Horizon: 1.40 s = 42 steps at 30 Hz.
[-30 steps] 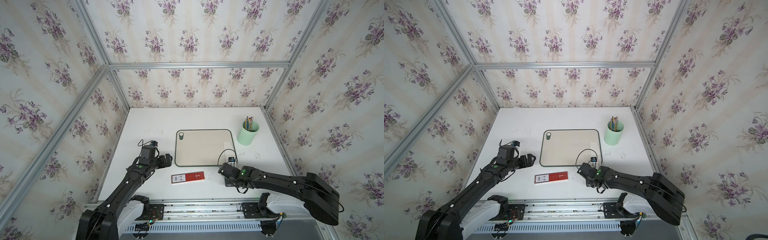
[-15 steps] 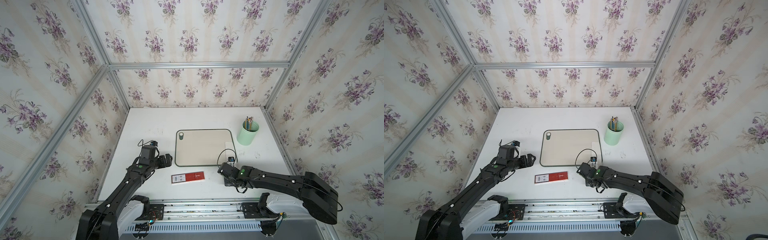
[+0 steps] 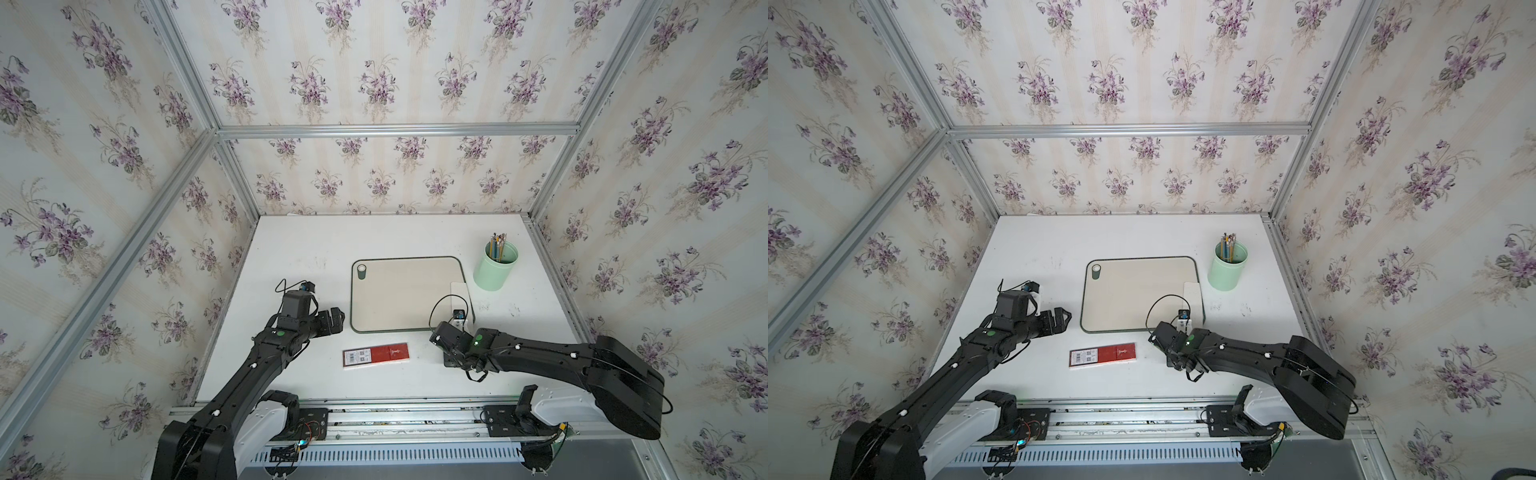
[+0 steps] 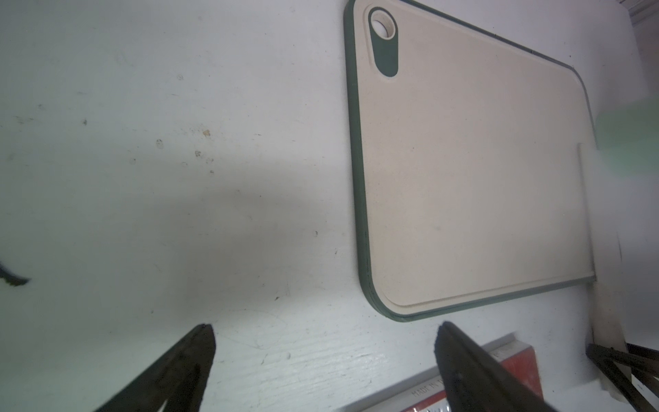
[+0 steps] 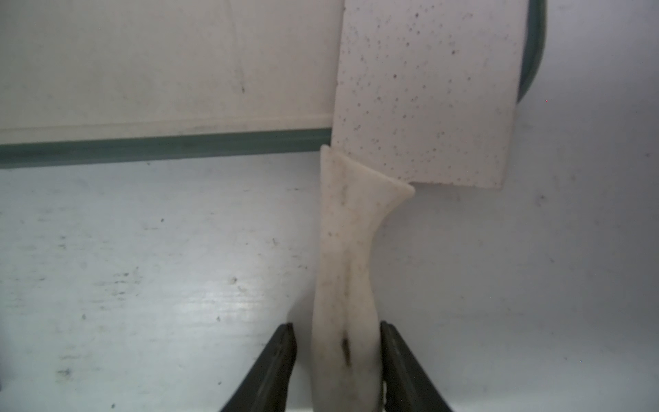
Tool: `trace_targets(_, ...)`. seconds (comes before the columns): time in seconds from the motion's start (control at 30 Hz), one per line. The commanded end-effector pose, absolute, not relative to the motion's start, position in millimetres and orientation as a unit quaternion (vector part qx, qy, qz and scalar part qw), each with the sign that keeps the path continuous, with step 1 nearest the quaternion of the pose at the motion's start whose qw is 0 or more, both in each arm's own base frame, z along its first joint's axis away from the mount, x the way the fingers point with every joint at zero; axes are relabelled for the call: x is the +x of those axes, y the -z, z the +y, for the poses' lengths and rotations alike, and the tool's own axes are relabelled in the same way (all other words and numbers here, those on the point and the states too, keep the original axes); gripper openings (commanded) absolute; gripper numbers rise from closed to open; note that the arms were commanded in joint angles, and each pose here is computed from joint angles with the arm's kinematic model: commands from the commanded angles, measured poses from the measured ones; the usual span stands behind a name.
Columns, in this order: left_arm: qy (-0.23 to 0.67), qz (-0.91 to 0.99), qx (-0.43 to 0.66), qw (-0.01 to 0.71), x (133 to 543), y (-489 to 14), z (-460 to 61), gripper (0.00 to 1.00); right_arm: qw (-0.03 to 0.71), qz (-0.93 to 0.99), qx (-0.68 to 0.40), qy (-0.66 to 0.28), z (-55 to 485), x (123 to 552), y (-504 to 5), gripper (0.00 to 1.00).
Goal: Align the knife with the edge of the cutting board
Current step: Adjust the knife at the edge of the cutting board.
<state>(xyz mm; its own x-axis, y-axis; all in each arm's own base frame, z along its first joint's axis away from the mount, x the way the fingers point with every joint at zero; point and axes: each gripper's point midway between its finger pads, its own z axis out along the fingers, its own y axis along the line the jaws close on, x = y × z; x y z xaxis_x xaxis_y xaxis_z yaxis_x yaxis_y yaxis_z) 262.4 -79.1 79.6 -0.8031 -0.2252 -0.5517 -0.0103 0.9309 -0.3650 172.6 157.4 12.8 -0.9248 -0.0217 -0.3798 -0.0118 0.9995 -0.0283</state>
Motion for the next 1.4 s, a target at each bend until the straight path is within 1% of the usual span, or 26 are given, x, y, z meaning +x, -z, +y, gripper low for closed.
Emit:
trace_targets(0.0, 0.175, 0.929, -0.062, 0.320, 268, -85, -79, 0.99, 0.197, 0.980, -0.005, 0.018, 155, 177, -13, 0.43)
trace_targets(0.23, 0.175, 0.929, -0.062, 0.320, 268, -85, -79, 1.00, 0.202, 0.979, 0.006, 0.019, 150, 190, -14, 0.37)
trace_targets(0.37, 0.175, 0.929, -0.062, 0.320, 268, -85, -79, 0.99, 0.202, 0.979, 0.005, 0.017, 149, 195, -15, 0.36)
trace_targets(0.77, 0.175, 0.929, -0.063, 0.319, 268, -84, -79, 1.00, 0.203, 0.979, -0.006, 0.015, 149, 200, -17, 0.27)
trace_targets(1.37, 0.173, 0.930, -0.063, 0.318, 268, -83, -79, 1.00, 0.206, 0.978, -0.041, 0.012, 152, 206, -23, 0.24)
